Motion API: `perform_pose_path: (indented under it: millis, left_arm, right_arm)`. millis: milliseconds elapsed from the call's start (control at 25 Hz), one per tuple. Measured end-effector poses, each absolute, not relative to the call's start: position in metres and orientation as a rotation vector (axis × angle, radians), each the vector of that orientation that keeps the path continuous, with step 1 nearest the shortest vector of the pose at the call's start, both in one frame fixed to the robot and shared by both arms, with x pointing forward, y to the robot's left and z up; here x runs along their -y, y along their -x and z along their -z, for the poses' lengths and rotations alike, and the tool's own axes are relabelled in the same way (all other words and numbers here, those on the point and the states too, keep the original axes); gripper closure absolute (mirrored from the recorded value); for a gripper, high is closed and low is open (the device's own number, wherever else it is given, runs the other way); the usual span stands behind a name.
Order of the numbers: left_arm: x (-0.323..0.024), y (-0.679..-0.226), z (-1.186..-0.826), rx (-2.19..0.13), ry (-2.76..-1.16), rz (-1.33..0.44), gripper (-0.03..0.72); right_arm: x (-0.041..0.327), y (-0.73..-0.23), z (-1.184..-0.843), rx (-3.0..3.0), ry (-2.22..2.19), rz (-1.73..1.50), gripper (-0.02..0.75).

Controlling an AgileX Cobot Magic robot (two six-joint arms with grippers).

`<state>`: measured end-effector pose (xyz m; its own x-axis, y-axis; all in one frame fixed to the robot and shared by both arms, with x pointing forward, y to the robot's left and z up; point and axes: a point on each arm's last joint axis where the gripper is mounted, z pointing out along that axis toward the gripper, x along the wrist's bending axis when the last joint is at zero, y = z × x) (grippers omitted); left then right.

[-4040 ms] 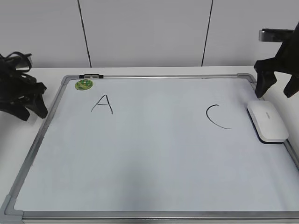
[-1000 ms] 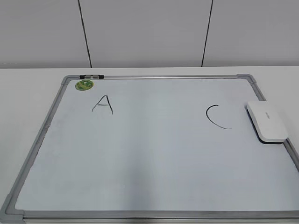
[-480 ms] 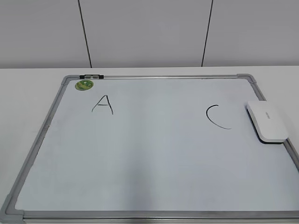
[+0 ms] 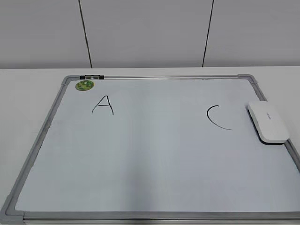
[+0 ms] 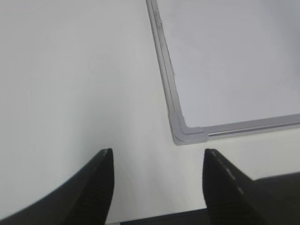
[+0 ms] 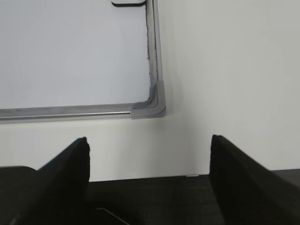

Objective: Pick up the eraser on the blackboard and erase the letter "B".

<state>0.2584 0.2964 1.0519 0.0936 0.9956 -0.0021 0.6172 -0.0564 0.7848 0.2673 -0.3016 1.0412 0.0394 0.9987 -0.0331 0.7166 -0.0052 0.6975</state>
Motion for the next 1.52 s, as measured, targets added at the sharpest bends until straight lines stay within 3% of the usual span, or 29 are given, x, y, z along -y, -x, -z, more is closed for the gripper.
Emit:
perform_pose_path:
  millis: [440,1520]
  left_arm:
    - [-0.297,-0.233,-1.053,-1.508,-1.626,-0.89,0.246]
    - [-0.297,-0.233,-1.053,-1.528,-1.608,-0.906,0.247]
  right_arm:
    - [0.3,-0.237,-1.043,-1.597,-1.643,-0.809,0.15]
    - [0.3,-0.229,-1.043,-1.566,-1.613,-0.838,0.151]
